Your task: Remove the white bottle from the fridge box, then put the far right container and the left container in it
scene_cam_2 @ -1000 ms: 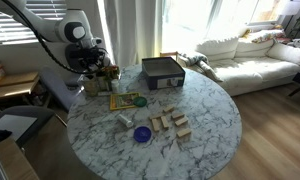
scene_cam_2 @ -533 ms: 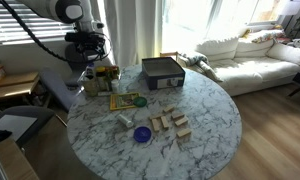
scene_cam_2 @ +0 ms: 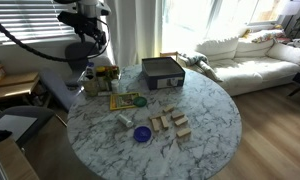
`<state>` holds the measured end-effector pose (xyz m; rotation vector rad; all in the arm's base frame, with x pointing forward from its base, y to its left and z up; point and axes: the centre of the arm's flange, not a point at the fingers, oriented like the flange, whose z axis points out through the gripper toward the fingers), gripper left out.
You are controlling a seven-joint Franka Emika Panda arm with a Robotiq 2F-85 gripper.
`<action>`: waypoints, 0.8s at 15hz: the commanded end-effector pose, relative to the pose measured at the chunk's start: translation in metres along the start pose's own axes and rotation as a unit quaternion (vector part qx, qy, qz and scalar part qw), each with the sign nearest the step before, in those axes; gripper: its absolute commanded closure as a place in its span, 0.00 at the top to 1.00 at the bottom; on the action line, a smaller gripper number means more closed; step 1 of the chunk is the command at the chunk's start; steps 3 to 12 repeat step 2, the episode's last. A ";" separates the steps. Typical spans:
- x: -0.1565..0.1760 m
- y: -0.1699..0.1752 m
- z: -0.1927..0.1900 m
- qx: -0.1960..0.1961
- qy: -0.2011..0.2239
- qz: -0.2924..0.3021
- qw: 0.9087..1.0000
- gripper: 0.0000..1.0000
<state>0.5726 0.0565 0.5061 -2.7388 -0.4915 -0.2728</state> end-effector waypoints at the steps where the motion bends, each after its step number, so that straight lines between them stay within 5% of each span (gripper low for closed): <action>1: 0.000 0.001 -0.002 -0.001 0.001 0.000 1.000 1.00; 12: 0.000 -0.001 0.000 0.000 0.000 -0.001 1.000 1.00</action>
